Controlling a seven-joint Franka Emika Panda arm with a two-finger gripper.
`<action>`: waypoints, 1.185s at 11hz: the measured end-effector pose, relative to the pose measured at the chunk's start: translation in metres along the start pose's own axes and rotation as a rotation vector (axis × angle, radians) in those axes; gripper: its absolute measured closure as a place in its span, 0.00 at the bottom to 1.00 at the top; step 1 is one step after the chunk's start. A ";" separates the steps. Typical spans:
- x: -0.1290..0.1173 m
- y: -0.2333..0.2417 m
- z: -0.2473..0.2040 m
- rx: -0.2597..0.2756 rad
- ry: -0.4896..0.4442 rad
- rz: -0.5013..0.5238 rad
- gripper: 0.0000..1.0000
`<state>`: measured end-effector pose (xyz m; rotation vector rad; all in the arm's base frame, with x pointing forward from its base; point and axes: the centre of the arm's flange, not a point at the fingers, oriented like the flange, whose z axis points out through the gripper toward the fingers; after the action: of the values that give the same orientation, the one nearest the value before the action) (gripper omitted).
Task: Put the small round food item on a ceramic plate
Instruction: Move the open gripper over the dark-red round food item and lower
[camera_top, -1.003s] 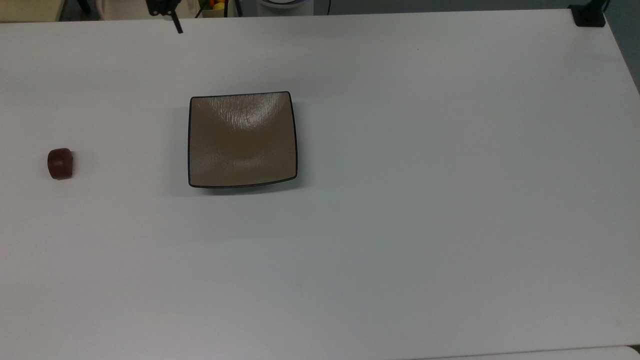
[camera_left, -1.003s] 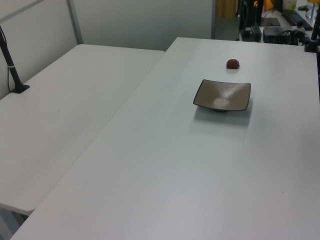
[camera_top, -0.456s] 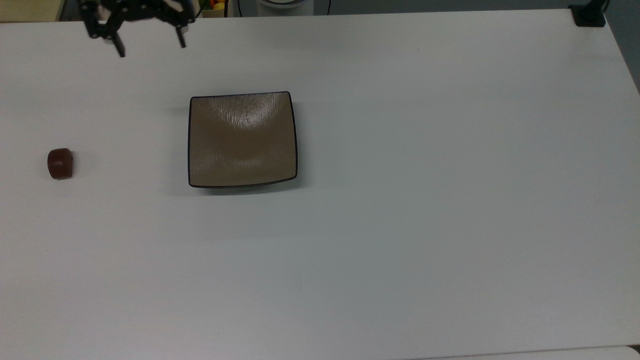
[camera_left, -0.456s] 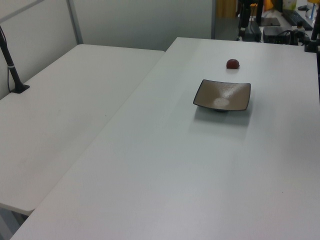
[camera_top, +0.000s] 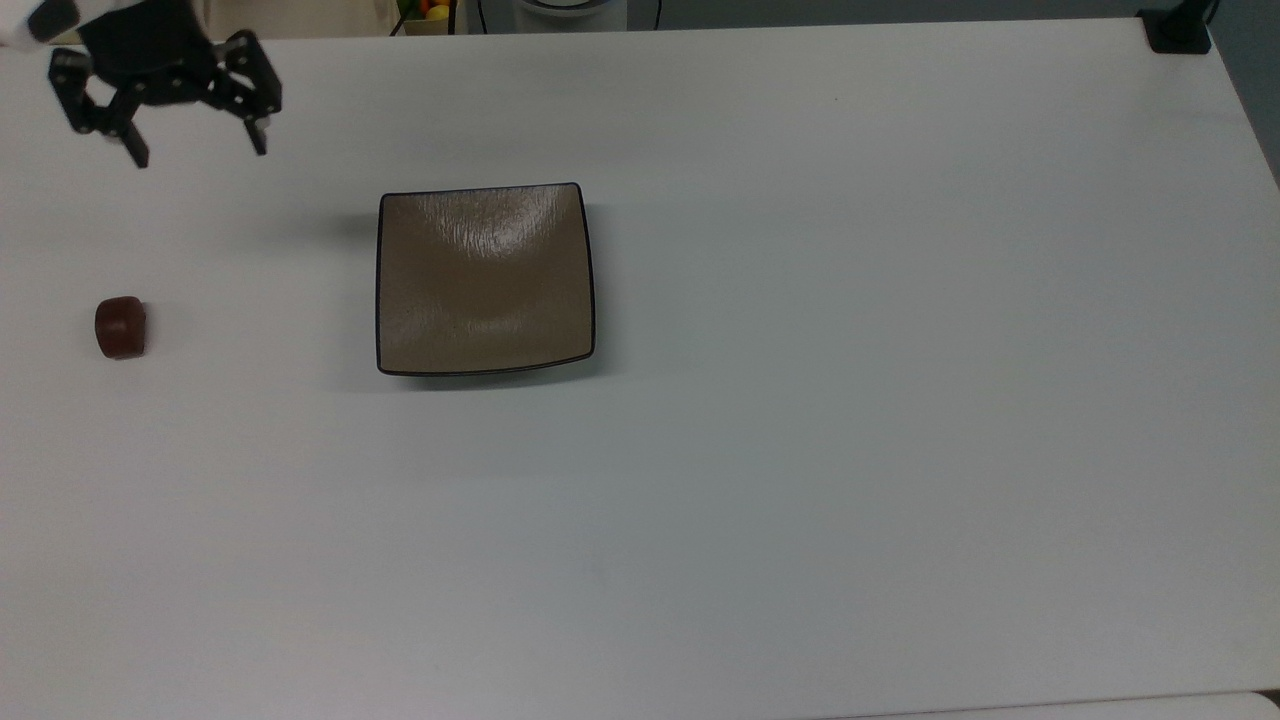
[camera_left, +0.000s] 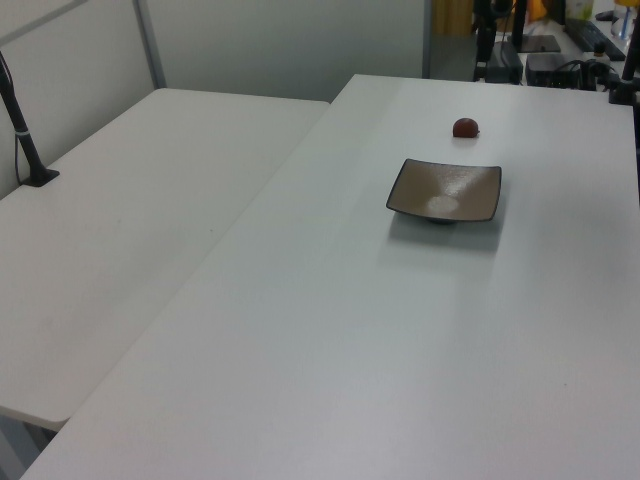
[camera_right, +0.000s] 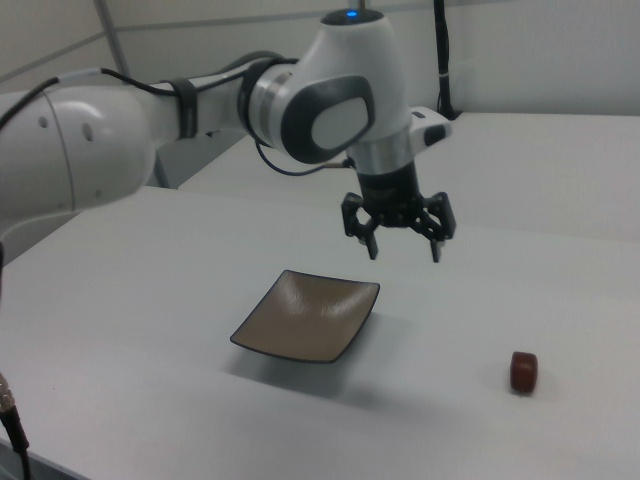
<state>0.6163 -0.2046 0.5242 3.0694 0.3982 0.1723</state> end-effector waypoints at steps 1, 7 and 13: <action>0.001 0.012 0.011 -0.011 0.003 -0.003 0.00; -0.003 0.074 0.076 -0.071 0.022 0.033 0.00; -0.007 0.104 0.134 -0.110 0.031 0.063 0.00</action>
<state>0.6507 -0.3105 0.3963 2.9760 0.2828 0.2354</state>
